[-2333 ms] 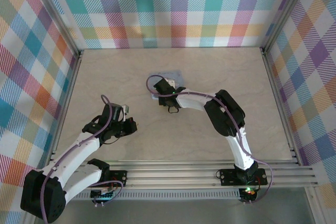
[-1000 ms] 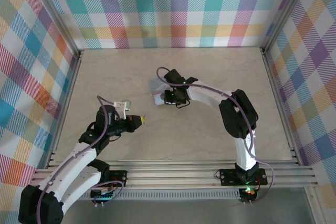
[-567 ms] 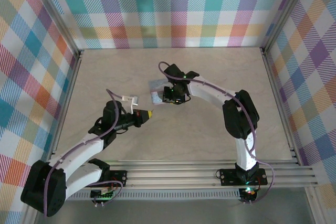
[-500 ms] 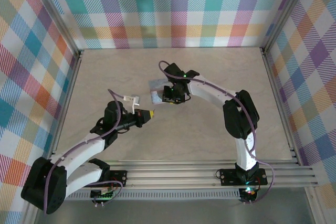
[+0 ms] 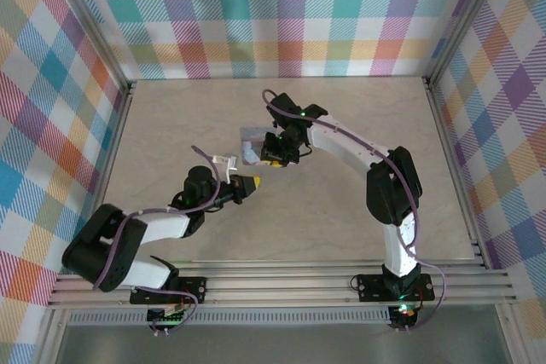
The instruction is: Unlock a padlock with a key
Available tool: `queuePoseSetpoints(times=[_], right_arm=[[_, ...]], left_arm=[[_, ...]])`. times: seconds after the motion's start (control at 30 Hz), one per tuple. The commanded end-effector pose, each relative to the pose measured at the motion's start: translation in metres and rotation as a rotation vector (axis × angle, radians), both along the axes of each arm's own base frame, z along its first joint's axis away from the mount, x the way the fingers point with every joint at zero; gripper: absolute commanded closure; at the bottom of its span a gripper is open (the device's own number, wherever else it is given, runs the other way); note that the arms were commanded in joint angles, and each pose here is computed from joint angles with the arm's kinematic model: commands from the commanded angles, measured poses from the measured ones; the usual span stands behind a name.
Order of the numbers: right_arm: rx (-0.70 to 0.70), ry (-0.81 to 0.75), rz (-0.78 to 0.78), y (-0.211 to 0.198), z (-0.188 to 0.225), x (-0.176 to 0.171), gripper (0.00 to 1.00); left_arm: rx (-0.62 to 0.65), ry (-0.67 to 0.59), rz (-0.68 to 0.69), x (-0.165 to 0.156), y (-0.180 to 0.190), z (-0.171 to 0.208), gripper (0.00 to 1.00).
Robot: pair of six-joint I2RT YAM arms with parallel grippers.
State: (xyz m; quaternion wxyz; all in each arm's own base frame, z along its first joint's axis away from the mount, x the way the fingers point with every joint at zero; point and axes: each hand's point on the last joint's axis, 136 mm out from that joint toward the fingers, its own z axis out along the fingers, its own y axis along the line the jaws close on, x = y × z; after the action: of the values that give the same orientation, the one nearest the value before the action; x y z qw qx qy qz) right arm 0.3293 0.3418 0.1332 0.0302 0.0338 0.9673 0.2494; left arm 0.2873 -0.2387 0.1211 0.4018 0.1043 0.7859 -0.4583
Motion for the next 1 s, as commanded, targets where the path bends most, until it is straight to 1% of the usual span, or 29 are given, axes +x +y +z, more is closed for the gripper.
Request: queuePoseSetpoints(times=[0.0,0.1,0.2,0.43,0.67,0.8,0.97], right_arm=[[0.087,0.011,-0.005,0.004,0.021,0.004,1.0],[0.125,0.029,-0.009,0.004,0.023,0.006,1.0],[0.13,0.035,0.0,0.002,0.024,0.006,1.0],[0.124,0.054,0.006,-0.007,0.021,0.005,1.0],[0.145,0.063,0.016,-0.009,0.021,0.007,1.0],[0.157,0.066,0.012,-0.011,0.022,0.01,1.0],[0.173,0.072,0.004,-0.013,0.023,0.015,1.0]], left_arm=[[-0.091,-0.119,-0.02,0.01,-0.011,0.028,1.0],[-0.127,-0.108,-0.049,0.012,-0.018,0.025,1.0],[-0.144,-0.116,-0.042,0.014,-0.018,0.021,1.0],[-0.157,-0.14,-0.026,0.026,-0.022,0.023,1.0],[-0.185,-0.15,-0.051,0.042,-0.035,0.033,1.0],[-0.192,-0.142,-0.052,0.048,-0.038,0.03,1.0],[-0.196,-0.121,-0.053,0.048,-0.037,0.023,1.0]])
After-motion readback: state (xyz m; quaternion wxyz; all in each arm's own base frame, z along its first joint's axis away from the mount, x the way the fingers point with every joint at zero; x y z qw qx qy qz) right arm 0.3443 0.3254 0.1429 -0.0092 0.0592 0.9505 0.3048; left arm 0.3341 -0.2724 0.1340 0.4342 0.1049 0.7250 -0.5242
